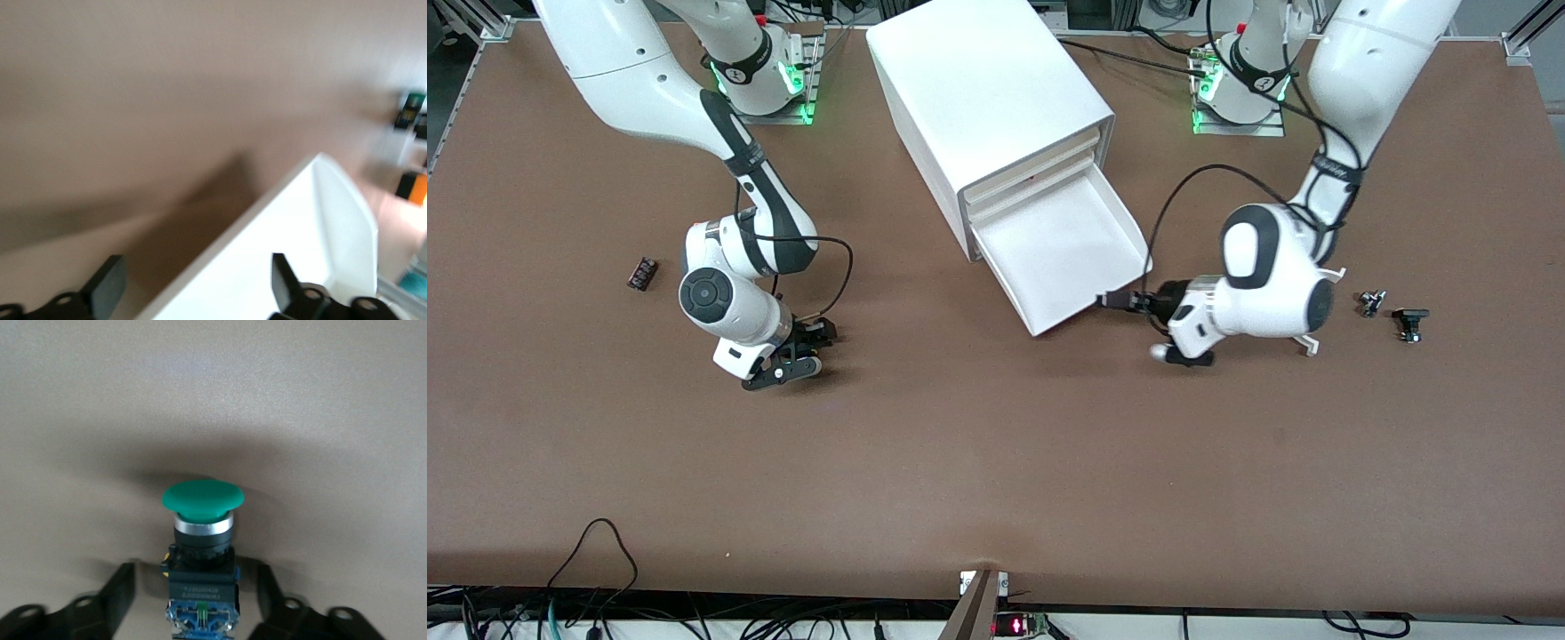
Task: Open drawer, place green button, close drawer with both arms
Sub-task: 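Lift the green button with the right gripper while the left gripper withdraws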
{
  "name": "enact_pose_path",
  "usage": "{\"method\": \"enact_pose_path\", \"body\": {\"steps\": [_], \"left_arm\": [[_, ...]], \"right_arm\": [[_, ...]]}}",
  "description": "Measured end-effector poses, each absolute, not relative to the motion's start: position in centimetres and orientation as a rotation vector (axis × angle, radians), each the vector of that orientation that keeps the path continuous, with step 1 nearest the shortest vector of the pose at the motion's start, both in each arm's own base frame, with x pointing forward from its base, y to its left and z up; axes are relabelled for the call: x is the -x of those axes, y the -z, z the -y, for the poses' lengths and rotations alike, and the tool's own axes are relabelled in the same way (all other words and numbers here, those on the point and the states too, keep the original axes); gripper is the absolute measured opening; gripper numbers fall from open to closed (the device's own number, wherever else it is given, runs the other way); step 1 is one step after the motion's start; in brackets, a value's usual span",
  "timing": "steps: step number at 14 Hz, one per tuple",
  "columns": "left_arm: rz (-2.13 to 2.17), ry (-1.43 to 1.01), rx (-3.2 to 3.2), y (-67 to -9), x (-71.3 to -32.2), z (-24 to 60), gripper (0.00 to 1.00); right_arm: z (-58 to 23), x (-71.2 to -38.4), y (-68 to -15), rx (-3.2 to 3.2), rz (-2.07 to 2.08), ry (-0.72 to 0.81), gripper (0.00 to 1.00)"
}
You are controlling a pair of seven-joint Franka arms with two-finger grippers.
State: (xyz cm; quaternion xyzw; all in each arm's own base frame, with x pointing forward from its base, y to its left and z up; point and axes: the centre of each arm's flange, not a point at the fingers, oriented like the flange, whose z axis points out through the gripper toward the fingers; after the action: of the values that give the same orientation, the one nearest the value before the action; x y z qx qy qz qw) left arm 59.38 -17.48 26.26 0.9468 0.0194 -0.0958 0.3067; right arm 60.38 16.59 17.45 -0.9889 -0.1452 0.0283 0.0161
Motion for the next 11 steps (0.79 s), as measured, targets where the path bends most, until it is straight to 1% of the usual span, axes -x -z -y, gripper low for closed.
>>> {"method": "enact_pose_path", "body": {"steps": [1, 2, 3, 5, 7, 9, 11], "left_arm": [[-0.075, 0.143, -2.54, -30.1, -60.8, 13.4, 1.0], [-0.101, 0.044, -2.562, -34.1, -61.6, 9.4, 1.0], [-0.093, -0.031, -2.598, -37.9, -61.5, 6.4, 1.0], [-0.013, -0.08, -2.708, -44.8, -59.5, 2.3, 1.0], [0.093, -0.055, -2.829, -50.9, -56.5, 0.8, 1.0], [0.153, -0.014, -3.001, -56.5, -54.2, 0.7, 1.0], [0.128, -0.016, -3.135, -59.3, -53.4, 2.7, 1.0]], "right_arm": [[-16.5, -60.5, -17.7, 3.076, 0.45, -0.08, 0.6], [-16.6, -60.6, -17.9, 3.075, 0.45, -0.072, 0.51], [-16.6, -60.8, -18.1, 3.075, 0.45, -0.061, 0.41], [-16.8, -61.6, -19.1, 3.073, 0.449, -0.019, 0.41], [-17.0, -62.6, -21.3, 3.068, 0.449, 0.048, 0.41], [-17.2, -63.6, -24.2, 3.063, 0.452, 0.114, 0.41], [-18.0, -64.9, -28.2, 3.062, 0.494, 0.144, 0.41]]}}
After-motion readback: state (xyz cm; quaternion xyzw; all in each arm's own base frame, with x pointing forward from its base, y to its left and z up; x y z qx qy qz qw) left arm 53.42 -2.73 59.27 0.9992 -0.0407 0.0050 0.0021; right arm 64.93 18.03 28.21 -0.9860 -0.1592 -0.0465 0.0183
